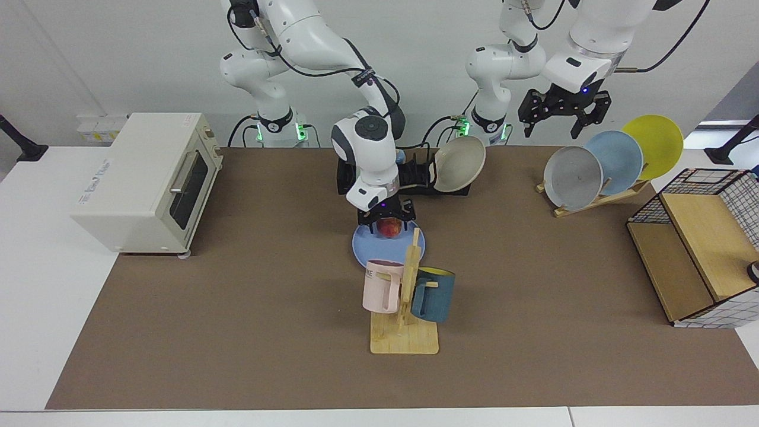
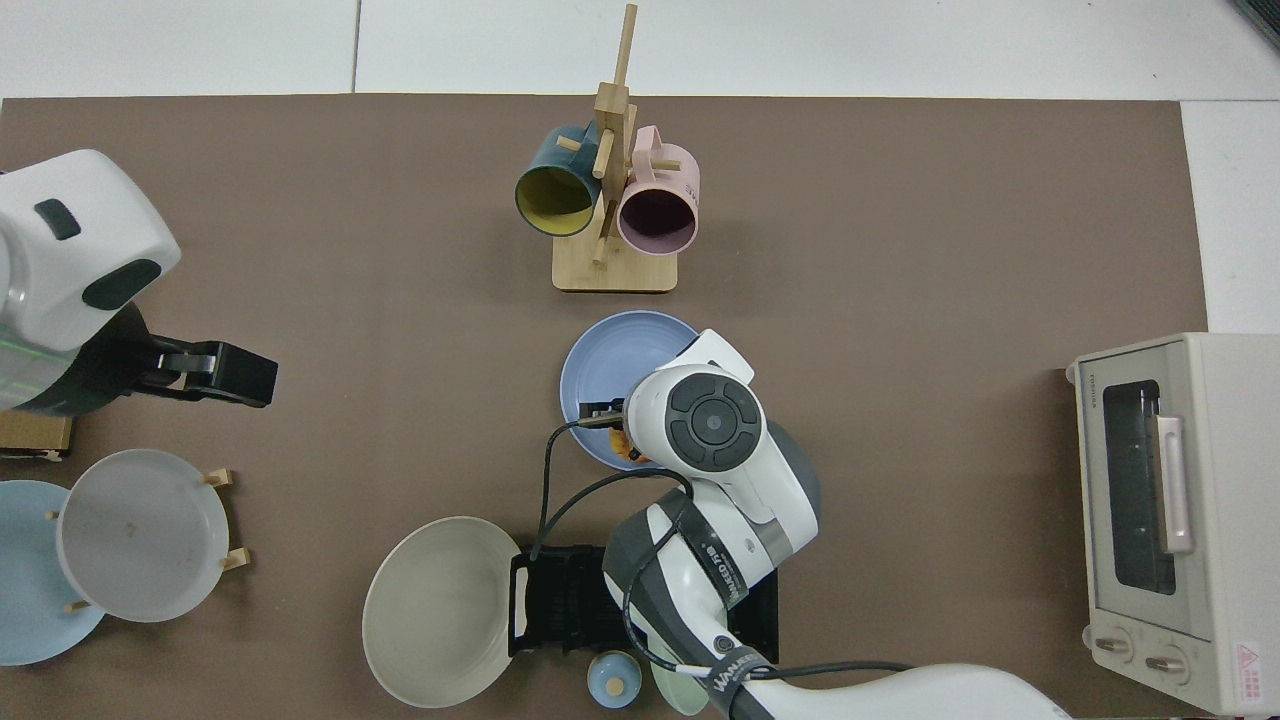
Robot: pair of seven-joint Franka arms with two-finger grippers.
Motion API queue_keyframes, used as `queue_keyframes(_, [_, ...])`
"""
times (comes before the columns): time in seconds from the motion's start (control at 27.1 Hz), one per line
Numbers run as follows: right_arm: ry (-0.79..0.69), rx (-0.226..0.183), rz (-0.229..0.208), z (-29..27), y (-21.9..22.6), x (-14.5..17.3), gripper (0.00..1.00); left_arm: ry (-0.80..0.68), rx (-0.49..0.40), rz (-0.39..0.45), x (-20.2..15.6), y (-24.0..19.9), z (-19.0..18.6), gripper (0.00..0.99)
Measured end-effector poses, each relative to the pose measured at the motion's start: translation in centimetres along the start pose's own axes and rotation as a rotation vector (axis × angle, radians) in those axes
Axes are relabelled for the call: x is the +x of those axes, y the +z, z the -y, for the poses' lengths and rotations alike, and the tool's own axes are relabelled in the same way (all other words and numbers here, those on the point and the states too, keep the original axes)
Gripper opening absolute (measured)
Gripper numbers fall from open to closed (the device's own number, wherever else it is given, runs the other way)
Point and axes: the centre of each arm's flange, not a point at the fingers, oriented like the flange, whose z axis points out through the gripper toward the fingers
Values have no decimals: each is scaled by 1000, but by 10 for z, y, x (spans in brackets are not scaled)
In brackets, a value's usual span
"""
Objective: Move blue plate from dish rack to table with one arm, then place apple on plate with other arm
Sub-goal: 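Lower the held apple onto the blue plate with the right gripper, then open the right gripper and lift it away from the apple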
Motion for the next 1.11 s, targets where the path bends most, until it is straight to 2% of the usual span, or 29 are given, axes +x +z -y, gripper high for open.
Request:
queue_keyframes(0.3, [-5, 7, -11, 4, -6, 1, 1000, -19, -1, 1, 0, 0, 10, 991])
queue_keyframes(0.52, [17, 13, -35, -5, -35, 15, 1000, -21, -1, 1, 0, 0, 11, 991])
queue_keyframes(0.66, [56, 1, -43, -37, -78, 36, 1000, -20, -1, 1, 0, 0, 11, 991])
queue_keyframes(0.85, [35, -32, -8, -97, -146, 54, 1000, -20, -1, 1, 0, 0, 11, 991])
queue_keyframes(1.11, [-13, -56, 31, -171, -223, 59, 1000, -20, -1, 2, 0, 0, 11, 991])
